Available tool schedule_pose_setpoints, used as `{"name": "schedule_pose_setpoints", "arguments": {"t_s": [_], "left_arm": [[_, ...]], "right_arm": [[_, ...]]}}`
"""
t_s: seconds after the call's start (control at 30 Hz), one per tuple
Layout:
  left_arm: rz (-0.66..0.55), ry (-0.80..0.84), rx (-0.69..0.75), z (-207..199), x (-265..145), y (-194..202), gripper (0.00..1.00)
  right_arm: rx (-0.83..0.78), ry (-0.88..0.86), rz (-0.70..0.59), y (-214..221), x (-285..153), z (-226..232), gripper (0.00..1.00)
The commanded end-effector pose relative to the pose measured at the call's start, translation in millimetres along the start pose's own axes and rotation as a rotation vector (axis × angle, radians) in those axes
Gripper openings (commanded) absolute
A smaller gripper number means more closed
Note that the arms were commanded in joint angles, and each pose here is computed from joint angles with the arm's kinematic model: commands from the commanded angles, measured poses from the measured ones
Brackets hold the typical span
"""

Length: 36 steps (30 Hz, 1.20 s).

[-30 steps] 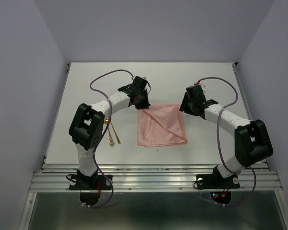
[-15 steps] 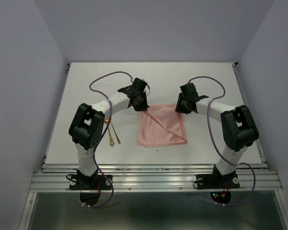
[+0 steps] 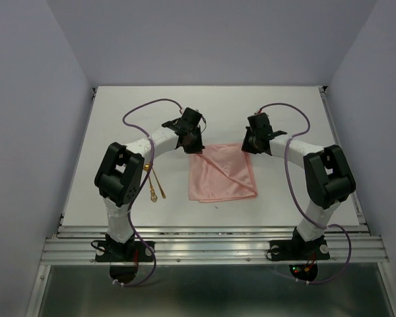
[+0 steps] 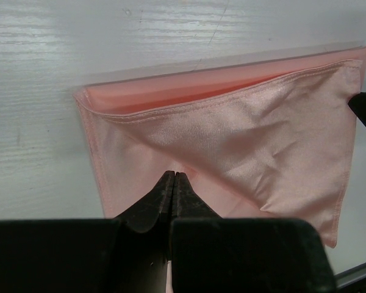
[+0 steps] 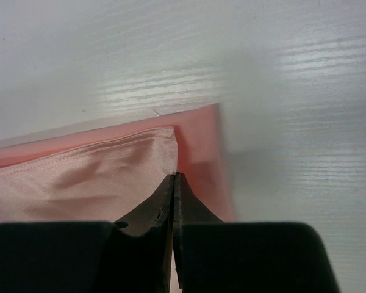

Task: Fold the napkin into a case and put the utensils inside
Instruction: Smooth out the upper triangle-folded napkin at the center of the board.

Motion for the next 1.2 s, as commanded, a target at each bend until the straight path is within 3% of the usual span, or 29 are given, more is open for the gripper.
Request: {"name": "schedule_pose_setpoints", "arguments": {"t_s": [0.0,0.43,0.47,0.57,0.67,0.87,1.17], "left_arm": [[0.008,-0.006,0.016,2.4,1.9,3.8,0.07],[0.04,-0.004,0.026,-3.6,19.4,2.6,0.07],[0.034,0.002,0.029,-7.5,19.6,-1.0,0.07],[0.03,-0.007,0.034,-9.9,25.0,-5.1,0.07],[0.019,-0.016,0.031,-8.4,29.3,-6.5,0.07],[0.019,-0.026,0.036,-5.7,27.4,-5.5,0.07],[0.008,0.005,0.037,-7.1,1.6,-1.1,0.07]], "right_arm": [[0.005,-0.015,-0.111,-33.6,-5.3,5.2,0.04],[0.005,0.022,-0.126,-34.7,3.7,0.3,0.06],[0.007,0.022,-0.128,-35.1,3.2,0.4,0.09],[0.0,0.009,-0.144,-39.2,-3.9,1.8,0.33],[-0.006,0.001,-0.168,-43.3,-19.9,1.0,0.41],[-0.011,-0.049,-0.167,-31.9,-63.6,-0.5,0.42],[0.044,-0.144,-0.069,44.6,-110.9,15.1,0.33]]}}
Point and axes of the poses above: each gripper's point midway between its finger pads, its own x axis out along the fingers, its own z axis along the line the jaws close on, y = z × x, the point moved 3 cm from there along -x, back along the fingers, and after that the axes turned 14 degrees about -x, right-handed, at the moved point
